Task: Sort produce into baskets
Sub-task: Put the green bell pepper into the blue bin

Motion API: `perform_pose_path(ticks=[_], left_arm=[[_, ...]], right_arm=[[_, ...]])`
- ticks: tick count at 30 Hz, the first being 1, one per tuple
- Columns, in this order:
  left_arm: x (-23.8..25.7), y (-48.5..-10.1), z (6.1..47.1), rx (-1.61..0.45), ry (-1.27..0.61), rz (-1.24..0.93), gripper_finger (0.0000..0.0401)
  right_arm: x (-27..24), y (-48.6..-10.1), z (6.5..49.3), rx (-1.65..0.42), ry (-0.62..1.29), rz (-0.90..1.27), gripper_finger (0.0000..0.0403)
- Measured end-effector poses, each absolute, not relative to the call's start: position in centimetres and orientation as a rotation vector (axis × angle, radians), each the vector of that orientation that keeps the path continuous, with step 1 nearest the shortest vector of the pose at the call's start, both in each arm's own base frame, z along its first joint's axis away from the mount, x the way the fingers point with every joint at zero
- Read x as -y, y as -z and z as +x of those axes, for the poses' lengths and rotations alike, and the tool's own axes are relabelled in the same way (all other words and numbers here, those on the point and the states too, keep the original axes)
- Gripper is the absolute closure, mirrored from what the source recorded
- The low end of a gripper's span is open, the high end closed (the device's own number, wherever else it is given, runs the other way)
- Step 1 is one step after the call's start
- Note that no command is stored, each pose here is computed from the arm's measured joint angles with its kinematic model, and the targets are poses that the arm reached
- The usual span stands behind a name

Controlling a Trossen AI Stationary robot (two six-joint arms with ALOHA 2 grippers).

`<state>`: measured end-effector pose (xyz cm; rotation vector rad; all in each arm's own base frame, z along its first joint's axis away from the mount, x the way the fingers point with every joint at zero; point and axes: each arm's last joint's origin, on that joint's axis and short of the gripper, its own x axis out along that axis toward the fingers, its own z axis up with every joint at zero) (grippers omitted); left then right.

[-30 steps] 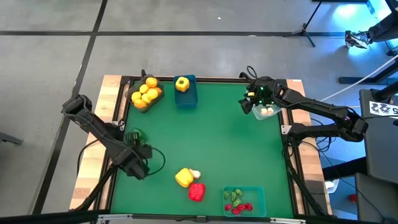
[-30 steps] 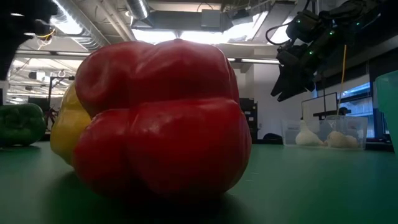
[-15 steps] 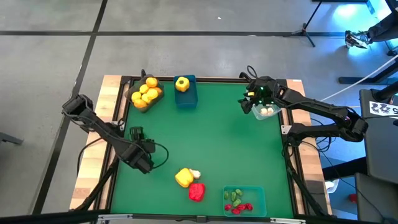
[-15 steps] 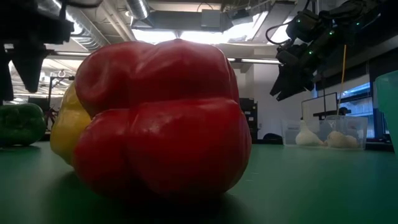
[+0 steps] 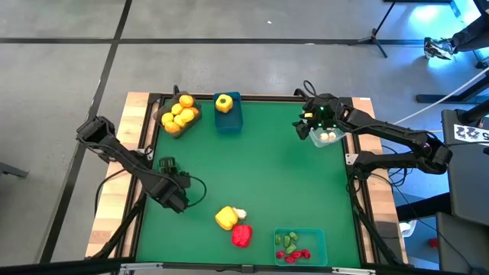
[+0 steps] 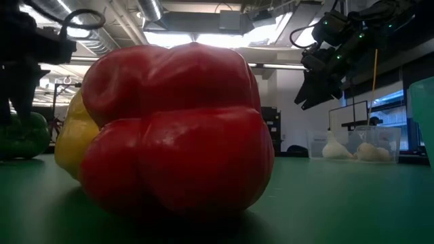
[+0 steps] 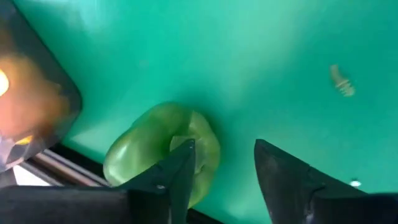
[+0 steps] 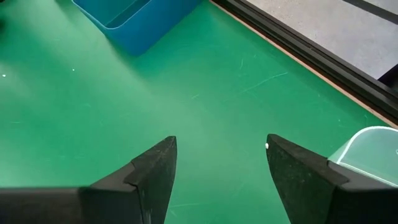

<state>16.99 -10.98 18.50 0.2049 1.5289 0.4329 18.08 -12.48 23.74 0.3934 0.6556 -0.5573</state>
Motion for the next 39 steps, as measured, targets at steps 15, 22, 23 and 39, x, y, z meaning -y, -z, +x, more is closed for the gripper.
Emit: perform_pose_path(ticks=[15, 22, 23, 39], left_arm=[[10.6, -18.2, 16.5, -1.554, -0.469, 0.223, 0.0266], [10.3, -17.5, 16.1, -1.560, -0.514, 0.204, 0.0296], [10.3, -17.4, 16.0, -1.559, -0.522, 0.195, 0.0306], [10.4, -17.8, 16.1, -1.553, -0.647, 0.026, 0.0399]], right_arm=[[12.5, -23.7, 18.1, -0.655, 0.558, 0.395, 0.0159], [12.5, -23.7, 18.1, -0.655, 0.559, 0.396, 0.0159], [12.5, -23.7, 18.1, -0.655, 0.558, 0.396, 0.0159], [12.5, -23.7, 18.1, -0.655, 0.558, 0.396, 0.0159]])
